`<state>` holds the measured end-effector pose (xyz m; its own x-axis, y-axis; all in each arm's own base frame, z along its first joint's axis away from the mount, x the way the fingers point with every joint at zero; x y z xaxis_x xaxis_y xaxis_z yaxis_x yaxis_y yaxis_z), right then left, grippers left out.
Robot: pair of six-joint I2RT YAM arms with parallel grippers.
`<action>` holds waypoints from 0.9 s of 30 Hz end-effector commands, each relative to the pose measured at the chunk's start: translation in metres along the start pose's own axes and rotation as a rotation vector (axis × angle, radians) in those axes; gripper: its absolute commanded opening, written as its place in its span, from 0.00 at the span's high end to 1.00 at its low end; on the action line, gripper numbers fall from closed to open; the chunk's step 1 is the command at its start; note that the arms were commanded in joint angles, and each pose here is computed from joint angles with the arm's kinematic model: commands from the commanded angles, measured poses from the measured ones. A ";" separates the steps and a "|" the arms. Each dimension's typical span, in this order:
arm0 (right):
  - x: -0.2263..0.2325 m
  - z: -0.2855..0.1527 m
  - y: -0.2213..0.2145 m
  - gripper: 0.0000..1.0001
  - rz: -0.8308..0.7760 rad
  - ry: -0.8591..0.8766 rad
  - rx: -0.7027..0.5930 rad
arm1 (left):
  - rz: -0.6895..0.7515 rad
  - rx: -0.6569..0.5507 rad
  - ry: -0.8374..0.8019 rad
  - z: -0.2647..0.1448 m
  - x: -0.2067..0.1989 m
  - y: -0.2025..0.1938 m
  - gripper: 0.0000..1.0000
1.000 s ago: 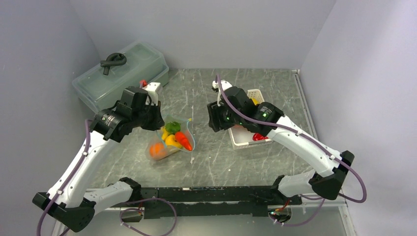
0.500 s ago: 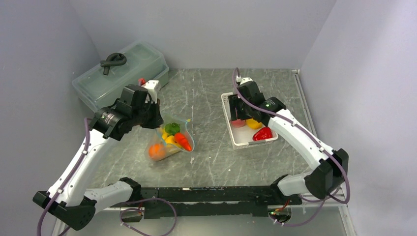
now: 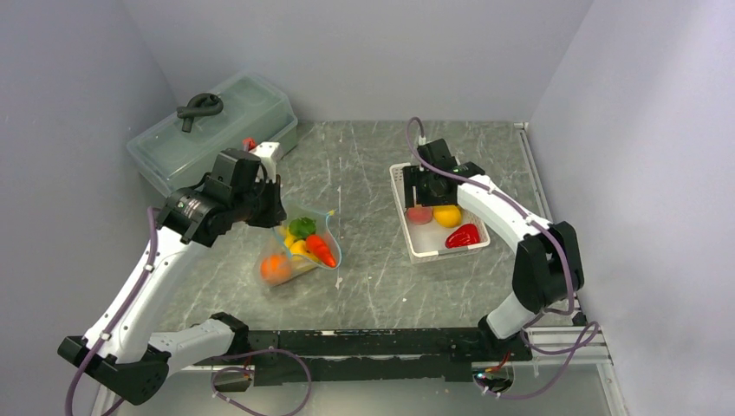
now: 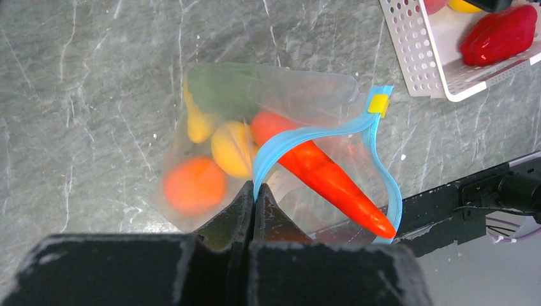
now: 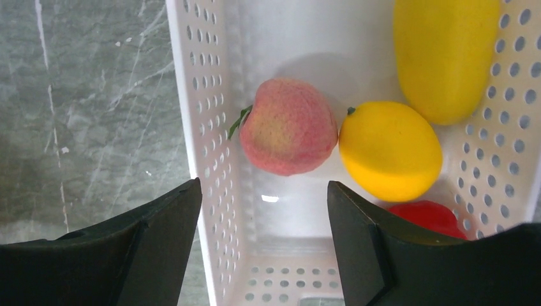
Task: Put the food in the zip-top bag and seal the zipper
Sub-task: Pick up the fake fruit from the bin.
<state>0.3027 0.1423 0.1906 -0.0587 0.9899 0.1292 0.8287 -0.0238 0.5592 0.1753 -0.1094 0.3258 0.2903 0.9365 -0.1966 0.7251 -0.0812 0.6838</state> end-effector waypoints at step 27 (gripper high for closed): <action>-0.012 0.070 -0.009 0.38 0.050 -0.052 0.078 | -0.021 -0.067 0.014 -0.014 -0.001 0.010 1.00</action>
<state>0.3314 0.1405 0.1242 -0.0005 0.9952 0.0979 0.8877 -0.0447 0.4582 0.1743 -0.1061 0.3275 0.2730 0.9455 -0.1777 0.7247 -0.0806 0.6843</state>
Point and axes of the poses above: each gripper's point midway between its finger pads, its own z axis out along the fingers, its own x axis along the line the jaws close on, y = z × x, the point moved 8 cm from there along -z, back along the fingers, and after that the axes turned 4 degrees about z, right-handed, at the moved point
